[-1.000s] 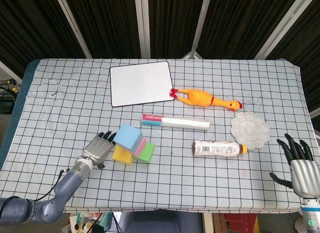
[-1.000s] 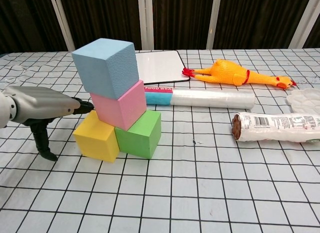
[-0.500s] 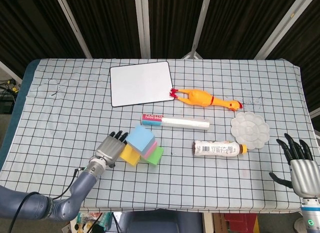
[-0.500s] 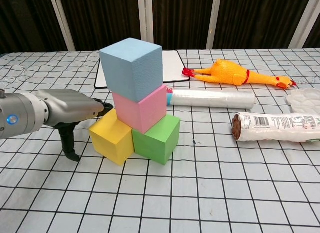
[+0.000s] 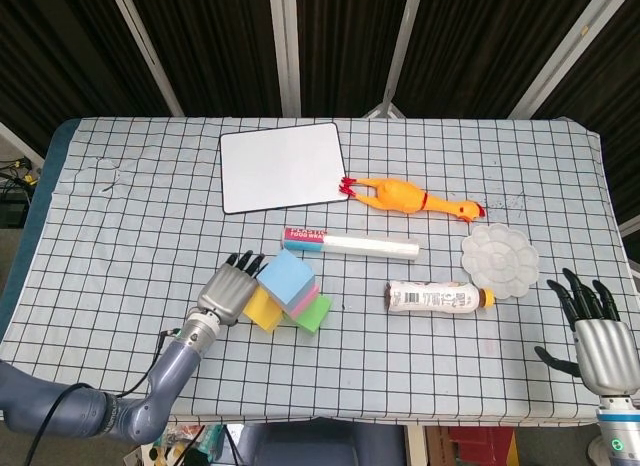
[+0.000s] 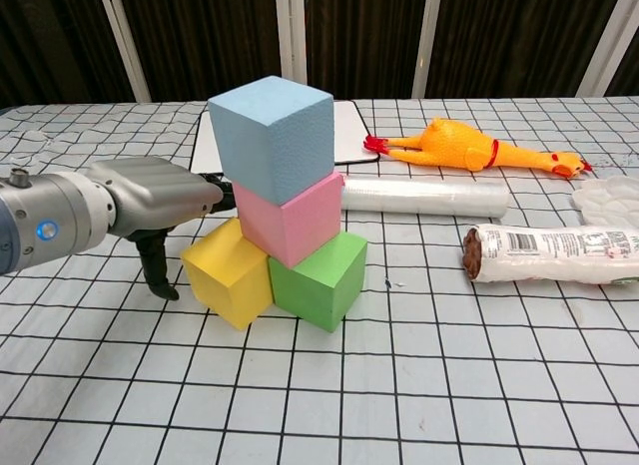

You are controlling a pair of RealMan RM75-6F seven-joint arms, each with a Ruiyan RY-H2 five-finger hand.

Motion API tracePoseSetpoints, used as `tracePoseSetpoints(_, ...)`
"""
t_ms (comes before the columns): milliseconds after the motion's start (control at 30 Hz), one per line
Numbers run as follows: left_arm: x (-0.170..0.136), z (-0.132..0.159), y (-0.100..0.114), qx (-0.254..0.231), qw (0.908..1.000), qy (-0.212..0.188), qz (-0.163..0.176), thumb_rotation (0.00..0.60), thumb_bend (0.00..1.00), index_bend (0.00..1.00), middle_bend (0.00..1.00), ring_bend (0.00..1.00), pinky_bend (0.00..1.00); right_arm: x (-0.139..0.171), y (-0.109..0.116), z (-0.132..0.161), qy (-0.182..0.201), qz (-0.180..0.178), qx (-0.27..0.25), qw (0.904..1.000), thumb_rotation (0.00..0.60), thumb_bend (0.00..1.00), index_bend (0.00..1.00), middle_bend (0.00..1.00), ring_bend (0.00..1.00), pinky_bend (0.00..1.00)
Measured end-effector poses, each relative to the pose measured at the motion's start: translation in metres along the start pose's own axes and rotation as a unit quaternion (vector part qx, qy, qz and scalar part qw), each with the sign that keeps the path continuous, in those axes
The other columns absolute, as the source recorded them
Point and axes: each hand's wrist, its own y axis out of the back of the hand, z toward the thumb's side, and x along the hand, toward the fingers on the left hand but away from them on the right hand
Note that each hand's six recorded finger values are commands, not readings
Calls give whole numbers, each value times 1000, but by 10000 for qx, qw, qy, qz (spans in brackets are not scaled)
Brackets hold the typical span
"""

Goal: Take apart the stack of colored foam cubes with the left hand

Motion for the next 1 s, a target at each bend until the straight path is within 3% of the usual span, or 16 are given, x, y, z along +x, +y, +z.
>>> tracePoseSetpoints(467,7,38,4,-239,9975,-617,241,600,13,21,12,6,166,-2,-5,5,55,71,42,10000,600,24,157,36,146,61)
tracePoseSetpoints(700,3,48,7,-264,9944,-893,495,600,88,126,239,251,347,-2,-5,4,47,93,-12,9999,600,23,156,36,146,61)
tracePoseSetpoints(833,2,41,1,-228,9955,-830,399,600,128,193,334,387,479,-3,-6,4,53,139,-38,9999,600,23,157,37,146,61)
tracePoseSetpoints(1000,1,24,-2,-218,9969,-664,348,600,194,211,387,452,565,-4,-8,5,46,184,-21,9998,600,23,157,37,146,61)
